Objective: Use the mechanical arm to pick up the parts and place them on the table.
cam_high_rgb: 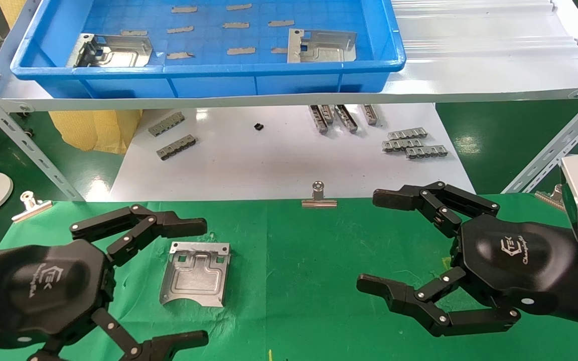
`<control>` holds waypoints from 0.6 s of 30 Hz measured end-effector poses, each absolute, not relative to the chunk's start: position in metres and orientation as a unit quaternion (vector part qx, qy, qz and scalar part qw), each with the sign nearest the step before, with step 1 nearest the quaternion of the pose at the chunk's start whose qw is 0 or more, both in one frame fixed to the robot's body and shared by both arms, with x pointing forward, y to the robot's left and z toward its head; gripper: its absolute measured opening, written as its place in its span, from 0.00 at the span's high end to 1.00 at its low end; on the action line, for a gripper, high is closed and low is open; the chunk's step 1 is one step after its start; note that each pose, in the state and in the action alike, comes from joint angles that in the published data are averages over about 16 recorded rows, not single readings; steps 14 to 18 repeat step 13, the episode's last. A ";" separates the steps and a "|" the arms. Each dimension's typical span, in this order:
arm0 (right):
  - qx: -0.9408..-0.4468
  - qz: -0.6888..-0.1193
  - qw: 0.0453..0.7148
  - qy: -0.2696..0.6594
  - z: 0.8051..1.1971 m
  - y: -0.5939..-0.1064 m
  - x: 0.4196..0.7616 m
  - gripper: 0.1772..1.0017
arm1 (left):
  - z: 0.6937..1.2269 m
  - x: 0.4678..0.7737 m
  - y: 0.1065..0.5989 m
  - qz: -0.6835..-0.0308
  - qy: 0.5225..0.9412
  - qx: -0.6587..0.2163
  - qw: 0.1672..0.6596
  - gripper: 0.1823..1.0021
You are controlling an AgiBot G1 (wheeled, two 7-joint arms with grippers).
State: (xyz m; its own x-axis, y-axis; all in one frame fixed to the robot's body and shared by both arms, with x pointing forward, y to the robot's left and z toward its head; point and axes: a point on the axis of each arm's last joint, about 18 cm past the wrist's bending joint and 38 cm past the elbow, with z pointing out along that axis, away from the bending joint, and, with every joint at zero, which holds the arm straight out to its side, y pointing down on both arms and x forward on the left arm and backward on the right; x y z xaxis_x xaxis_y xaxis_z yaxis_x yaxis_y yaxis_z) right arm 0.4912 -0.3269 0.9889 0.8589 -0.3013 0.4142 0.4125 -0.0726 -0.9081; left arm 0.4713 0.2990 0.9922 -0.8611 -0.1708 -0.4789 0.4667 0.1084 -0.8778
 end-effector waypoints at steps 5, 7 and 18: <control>-0.684 -0.263 0.680 -0.041 0.989 -0.327 0.491 0.00 | 0.992 0.473 0.299 -0.659 0.704 0.104 0.243 0.00; -0.684 -0.263 0.680 -0.041 0.989 -0.327 0.491 0.00 | 0.992 0.474 0.300 -0.659 0.704 0.103 0.243 0.00; -0.684 -0.263 0.680 -0.041 0.989 -0.327 0.491 0.00 | 0.992 0.474 0.300 -0.659 0.704 0.103 0.244 0.00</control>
